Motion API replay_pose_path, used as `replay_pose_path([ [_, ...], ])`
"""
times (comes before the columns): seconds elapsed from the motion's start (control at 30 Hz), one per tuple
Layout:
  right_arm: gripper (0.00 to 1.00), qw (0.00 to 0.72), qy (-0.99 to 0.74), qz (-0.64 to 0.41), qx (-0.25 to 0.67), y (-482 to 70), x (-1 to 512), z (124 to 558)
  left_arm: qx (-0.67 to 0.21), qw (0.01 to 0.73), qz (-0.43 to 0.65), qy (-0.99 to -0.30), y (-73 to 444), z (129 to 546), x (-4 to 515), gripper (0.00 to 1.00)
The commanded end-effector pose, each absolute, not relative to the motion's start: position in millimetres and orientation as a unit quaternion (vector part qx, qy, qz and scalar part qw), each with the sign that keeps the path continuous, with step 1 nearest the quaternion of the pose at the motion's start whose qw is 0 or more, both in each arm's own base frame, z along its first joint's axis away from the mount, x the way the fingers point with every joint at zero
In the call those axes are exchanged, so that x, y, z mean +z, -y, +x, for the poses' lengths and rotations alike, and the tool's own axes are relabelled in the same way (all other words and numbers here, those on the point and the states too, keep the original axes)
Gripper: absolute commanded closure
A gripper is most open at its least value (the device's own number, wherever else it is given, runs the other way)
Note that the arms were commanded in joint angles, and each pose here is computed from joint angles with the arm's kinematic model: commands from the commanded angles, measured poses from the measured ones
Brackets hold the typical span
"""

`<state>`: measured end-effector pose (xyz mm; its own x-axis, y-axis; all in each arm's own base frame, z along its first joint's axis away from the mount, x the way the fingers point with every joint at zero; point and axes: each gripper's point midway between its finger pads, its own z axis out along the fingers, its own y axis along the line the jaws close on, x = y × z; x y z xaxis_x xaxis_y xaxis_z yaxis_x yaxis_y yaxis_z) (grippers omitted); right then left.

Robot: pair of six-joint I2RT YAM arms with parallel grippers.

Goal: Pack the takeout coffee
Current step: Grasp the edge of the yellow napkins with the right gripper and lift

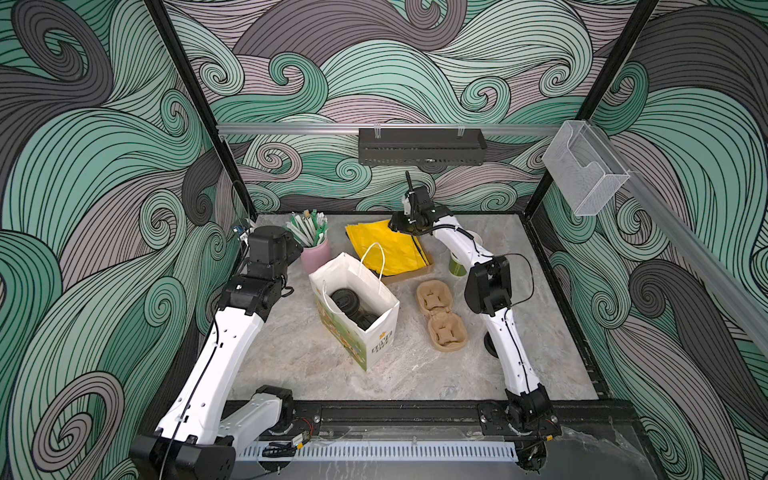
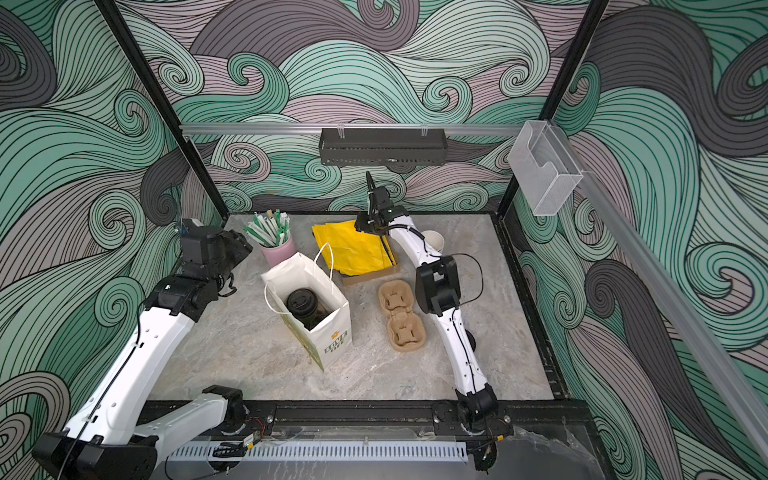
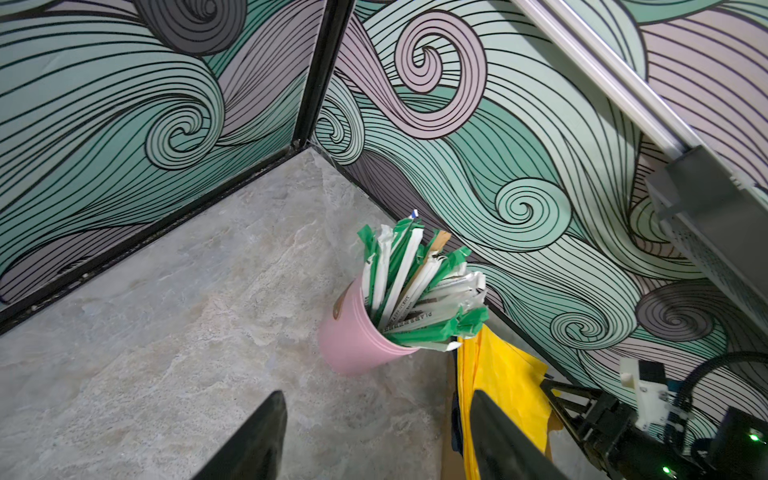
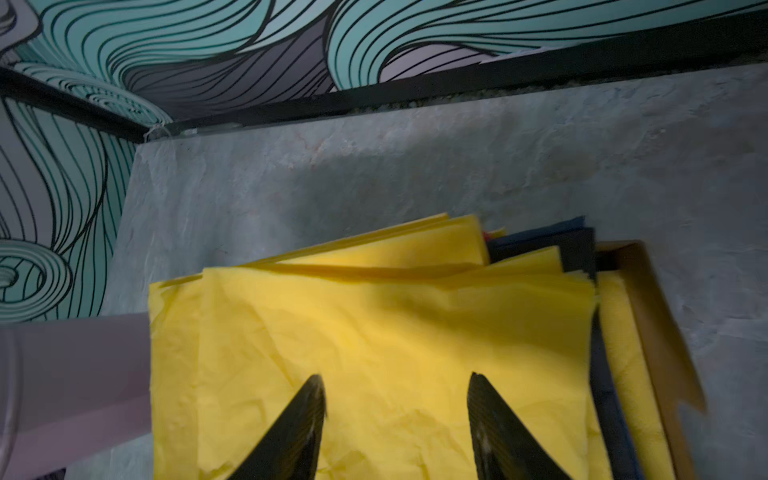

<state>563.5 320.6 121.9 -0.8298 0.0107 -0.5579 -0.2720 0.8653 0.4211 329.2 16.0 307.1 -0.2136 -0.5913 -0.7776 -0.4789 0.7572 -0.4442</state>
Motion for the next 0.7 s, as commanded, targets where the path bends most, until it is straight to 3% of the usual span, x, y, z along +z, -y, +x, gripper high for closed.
replay_pose_path([
  [0.0, 0.44, 0.304, -0.891, -0.194, 0.277, -351.3, 162.4, 526.4, -0.035, 0.532, -0.356, -0.768, -25.4, 322.8, 308.5, 0.28],
  [0.23, 0.46, 0.299, -0.844, -0.387, 0.220, -354.0, 143.0, 487.2, -0.032, 0.482, -0.329, -0.811, -19.2, 329.8, 294.1, 0.27],
  [0.67, 0.39, 0.294, -0.813, -0.447, 0.231, -399.6, 121.9, 473.3, -0.012, 0.460, -0.347, -0.817, -23.0, 342.9, 294.5, 0.27],
])
